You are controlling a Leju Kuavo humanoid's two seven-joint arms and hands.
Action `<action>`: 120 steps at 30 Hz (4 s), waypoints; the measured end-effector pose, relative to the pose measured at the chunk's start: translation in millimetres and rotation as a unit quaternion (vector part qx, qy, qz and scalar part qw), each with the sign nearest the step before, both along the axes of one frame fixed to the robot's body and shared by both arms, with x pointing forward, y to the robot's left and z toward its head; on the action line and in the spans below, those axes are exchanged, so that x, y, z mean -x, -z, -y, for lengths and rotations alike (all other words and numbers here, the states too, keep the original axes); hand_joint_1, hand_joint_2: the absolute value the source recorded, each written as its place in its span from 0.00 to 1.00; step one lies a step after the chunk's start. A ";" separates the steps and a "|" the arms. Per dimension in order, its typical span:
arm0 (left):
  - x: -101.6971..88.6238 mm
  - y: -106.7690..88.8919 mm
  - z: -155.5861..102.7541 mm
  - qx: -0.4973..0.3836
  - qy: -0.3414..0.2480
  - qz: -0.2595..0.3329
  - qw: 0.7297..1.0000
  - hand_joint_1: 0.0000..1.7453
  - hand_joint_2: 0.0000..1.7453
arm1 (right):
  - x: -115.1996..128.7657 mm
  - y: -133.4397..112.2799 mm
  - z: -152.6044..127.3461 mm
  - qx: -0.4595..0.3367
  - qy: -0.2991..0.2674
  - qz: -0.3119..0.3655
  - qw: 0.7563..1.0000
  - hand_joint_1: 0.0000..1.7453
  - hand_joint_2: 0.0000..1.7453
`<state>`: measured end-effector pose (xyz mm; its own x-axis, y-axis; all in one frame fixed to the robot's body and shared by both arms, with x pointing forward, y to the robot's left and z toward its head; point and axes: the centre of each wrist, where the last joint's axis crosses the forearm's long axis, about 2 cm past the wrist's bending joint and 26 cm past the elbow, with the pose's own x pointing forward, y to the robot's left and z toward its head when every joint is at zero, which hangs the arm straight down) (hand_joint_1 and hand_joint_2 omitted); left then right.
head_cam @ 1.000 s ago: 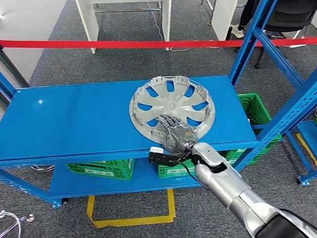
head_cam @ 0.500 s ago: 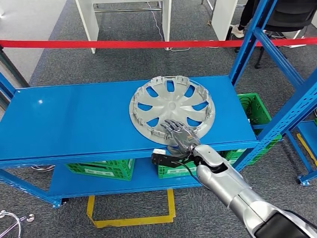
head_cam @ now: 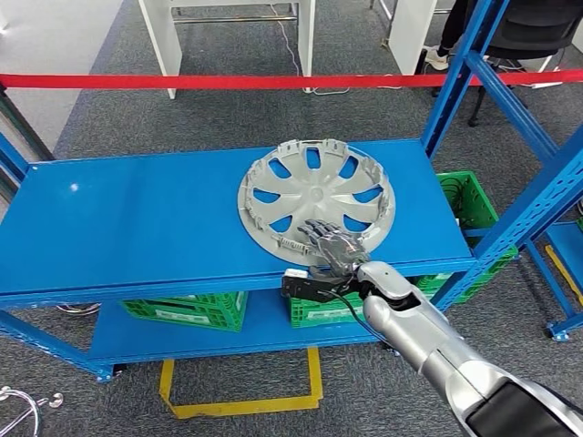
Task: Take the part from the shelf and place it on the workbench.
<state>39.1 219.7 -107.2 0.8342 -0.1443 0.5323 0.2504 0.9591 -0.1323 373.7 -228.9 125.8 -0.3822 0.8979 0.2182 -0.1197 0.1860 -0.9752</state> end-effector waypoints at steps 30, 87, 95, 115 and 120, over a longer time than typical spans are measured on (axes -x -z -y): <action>2.9 0.2 0.7 0.011 -0.021 0.001 1.000 0.00 0.00 | 13.5 -14.3 -17.8 0.003 -0.063 -0.008 0.998 1.00 1.00; 3.6 0.0 2.4 -0.006 -0.049 0.026 0.998 0.00 0.00 | 154.6 -35.6 -59.4 -0.056 -0.102 0.424 0.898 0.89 1.00; 1.9 0.3 -0.8 -0.003 -0.051 0.024 0.998 0.00 0.00 | 109.1 -40.7 -54.4 0.008 -0.169 0.296 0.940 0.97 1.00; 0.8 0.5 -2.9 0.000 -0.052 0.016 0.999 0.00 0.00 | 56.6 -56.6 -17.8 0.090 -0.205 0.125 0.967 0.93 1.00; 0.9 0.6 -3.6 0.003 -0.055 0.014 0.998 0.00 0.00 | 40.3 -70.6 -2.6 0.101 -0.213 0.073 0.969 0.96 1.00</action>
